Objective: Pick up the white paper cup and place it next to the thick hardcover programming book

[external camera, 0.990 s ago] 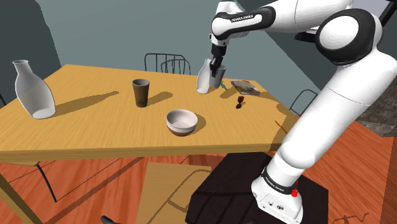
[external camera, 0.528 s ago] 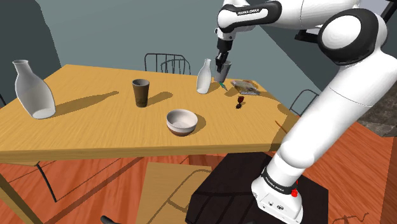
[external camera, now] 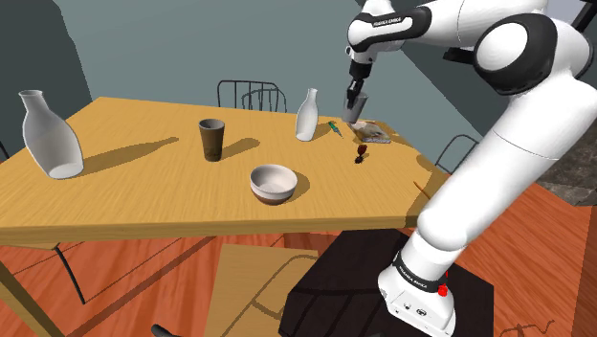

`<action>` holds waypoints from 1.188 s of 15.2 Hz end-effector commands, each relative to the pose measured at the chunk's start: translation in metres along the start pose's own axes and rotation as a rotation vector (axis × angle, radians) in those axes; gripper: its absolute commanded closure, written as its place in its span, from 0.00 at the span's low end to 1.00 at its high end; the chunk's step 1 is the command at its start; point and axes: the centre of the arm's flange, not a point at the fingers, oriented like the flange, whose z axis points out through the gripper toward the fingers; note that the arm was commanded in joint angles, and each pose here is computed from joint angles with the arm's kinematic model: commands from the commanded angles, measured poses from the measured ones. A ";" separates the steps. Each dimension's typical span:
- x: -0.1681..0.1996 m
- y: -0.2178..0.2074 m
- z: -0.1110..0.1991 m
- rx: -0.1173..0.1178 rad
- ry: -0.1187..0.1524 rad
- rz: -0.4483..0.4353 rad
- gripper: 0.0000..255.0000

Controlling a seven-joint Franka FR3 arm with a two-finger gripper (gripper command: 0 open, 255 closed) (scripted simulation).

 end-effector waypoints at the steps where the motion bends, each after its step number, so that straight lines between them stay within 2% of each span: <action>1: -0.018 0.020 0.003 0.000 0.000 -0.002 1.00; 18: -0.151 0.199 0.025 0.000 0.000 -0.002 1.00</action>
